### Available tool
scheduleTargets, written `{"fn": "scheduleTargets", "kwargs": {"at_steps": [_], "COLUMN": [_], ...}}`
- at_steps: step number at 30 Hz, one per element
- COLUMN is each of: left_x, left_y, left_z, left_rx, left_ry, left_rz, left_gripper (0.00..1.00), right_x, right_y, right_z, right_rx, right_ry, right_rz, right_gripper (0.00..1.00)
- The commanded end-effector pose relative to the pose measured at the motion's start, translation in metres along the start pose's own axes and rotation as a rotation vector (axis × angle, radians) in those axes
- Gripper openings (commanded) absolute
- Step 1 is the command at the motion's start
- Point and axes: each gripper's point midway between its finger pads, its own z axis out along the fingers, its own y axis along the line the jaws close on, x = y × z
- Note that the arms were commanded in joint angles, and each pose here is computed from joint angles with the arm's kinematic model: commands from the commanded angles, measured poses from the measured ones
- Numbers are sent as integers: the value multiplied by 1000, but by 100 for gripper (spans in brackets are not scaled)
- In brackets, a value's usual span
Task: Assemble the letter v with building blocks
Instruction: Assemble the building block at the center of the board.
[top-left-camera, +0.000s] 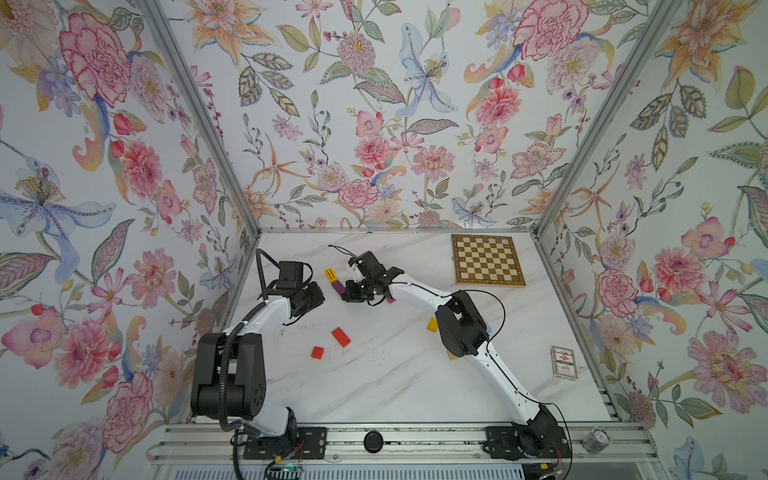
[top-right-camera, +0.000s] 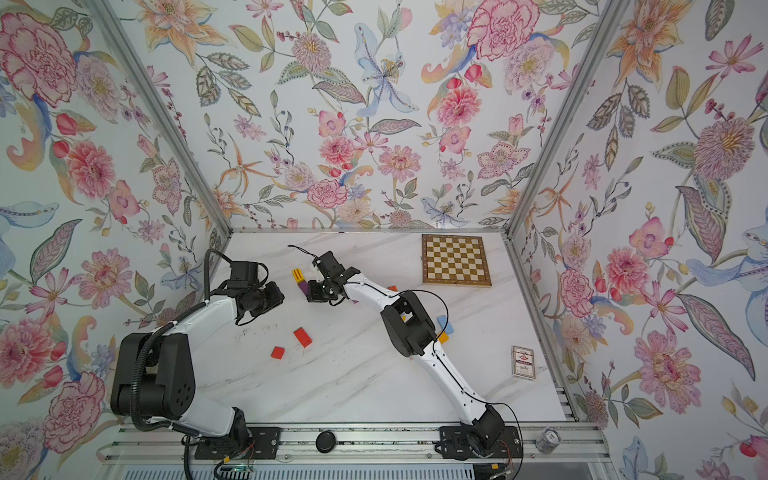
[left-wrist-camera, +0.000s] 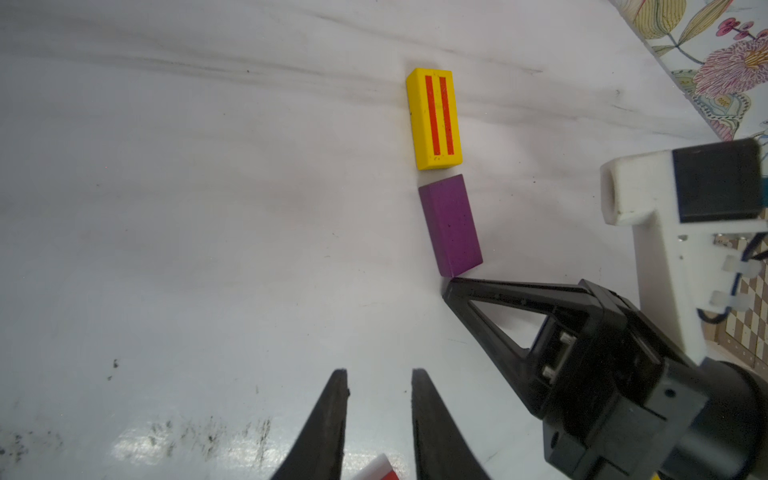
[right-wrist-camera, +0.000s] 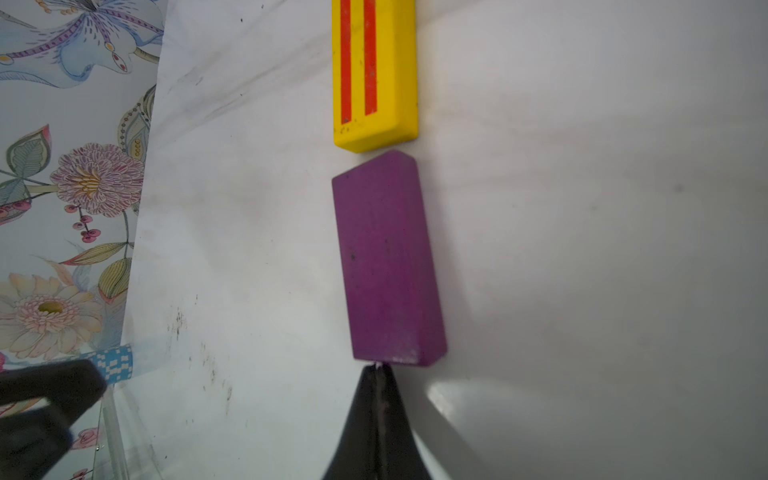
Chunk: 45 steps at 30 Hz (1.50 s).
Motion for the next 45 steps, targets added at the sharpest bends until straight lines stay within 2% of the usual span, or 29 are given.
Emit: {"fn": "scheduleTargets", "kwargs": {"at_steps": [1,13,33,39,45], "left_x": [3,5,7,7,11], "left_y": [4,5,6,6,12], "left_z": [3,3,3,-3,-21], "left_rx": [2,4,2,-4,-41], "left_ry": [10,12,17,15,-1], "left_rz": [-26,-30,-31,-30,-18], "left_gripper": [30,30,30,30,35], "right_x": [15,-2,-6,-1,8], "right_y": [-13,-26,-30,-28,-14], "right_z": [11,10,16,8,-12], "right_rx": [24,47,30,32,31], "right_ry": [37,-7,-11,6,26], "right_rz": [26,43,56,55,28], "right_gripper": [2,2,3,3,4]}}
